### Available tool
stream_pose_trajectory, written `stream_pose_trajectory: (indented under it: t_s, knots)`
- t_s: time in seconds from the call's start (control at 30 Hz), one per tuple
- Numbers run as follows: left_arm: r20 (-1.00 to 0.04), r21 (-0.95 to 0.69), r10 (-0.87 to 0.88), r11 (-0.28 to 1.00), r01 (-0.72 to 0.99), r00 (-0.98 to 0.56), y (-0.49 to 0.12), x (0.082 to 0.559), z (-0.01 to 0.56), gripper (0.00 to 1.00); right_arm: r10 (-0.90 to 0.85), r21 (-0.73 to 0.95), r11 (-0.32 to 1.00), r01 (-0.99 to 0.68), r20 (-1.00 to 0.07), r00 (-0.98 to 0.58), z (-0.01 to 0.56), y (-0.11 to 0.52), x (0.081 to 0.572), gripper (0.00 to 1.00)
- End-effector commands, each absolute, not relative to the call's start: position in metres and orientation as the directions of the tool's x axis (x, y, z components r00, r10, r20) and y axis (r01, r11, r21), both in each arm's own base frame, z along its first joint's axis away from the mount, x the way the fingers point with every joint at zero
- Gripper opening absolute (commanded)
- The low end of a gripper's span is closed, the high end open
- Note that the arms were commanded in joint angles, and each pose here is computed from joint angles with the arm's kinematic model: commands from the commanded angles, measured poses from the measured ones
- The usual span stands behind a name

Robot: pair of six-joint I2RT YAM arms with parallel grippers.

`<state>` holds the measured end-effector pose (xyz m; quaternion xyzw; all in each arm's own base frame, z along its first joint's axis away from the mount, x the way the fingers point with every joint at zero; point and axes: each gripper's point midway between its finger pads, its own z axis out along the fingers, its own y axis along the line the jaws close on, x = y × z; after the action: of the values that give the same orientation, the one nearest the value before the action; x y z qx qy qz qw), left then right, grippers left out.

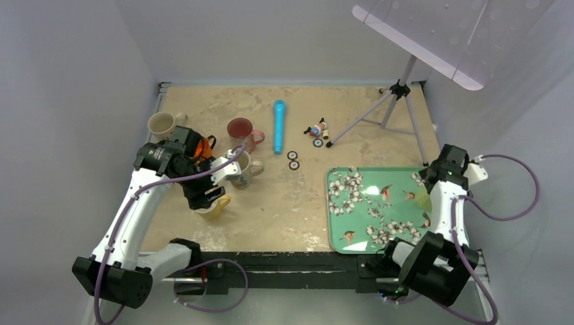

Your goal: Turn the mug right side up

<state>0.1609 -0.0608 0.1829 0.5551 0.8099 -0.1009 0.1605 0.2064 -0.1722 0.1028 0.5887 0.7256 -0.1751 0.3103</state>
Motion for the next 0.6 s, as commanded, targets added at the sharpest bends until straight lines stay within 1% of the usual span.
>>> stream_pose_trajectory:
  t_s: [0.0,0.13,0.23,0.3,0.37,0.43,0.5,0.57]
  knots:
    - [-0.398,0.038,0.861,0.360,0.932,-0.316,-0.065,0.166,0.191,0.69,0.792,0.233,0.415,0.879,-0.568,-0.223,0.104,-0.117,0.242,0.84]
    - [-0.403,0.032,0.858,0.361,0.932,-0.319,-0.066,0.167,0.191,0.69,0.757,0.241,0.544,0.804,-0.555,-0.345,0.113,-0.091,0.250,0.84]
    - [-0.404,0.030,0.857,0.363,0.931,-0.321,-0.067,0.167,0.191,0.69,0.728,0.184,0.583,0.791,-0.551,-0.408,0.120,-0.089,0.240,0.85]
    - [-0.409,0.026,0.855,0.362,0.932,-0.321,-0.068,0.168,0.191,0.69,0.705,0.143,0.562,0.814,-0.598,-0.381,0.139,-0.101,0.233,0.87]
    - [-0.409,0.023,0.855,0.358,0.934,-0.318,-0.068,0.167,0.191,0.69,0.668,0.132,0.526,0.840,-0.676,-0.312,0.169,-0.118,0.233,0.93]
    - [-0.405,0.021,0.858,0.354,0.935,-0.316,-0.068,0.167,0.189,0.69,0.626,0.119,0.485,0.867,-0.739,-0.249,0.195,-0.140,0.233,0.96]
    - [-0.402,0.032,0.862,0.351,0.936,-0.310,-0.067,0.167,0.188,0.69,0.630,0.110,0.460,0.881,-0.739,-0.237,0.201,-0.157,0.234,0.96]
    - [-0.394,0.036,0.867,0.348,0.937,-0.307,-0.065,0.166,0.187,0.69,0.640,0.075,0.420,0.905,-0.731,-0.236,0.191,-0.179,0.231,0.96]
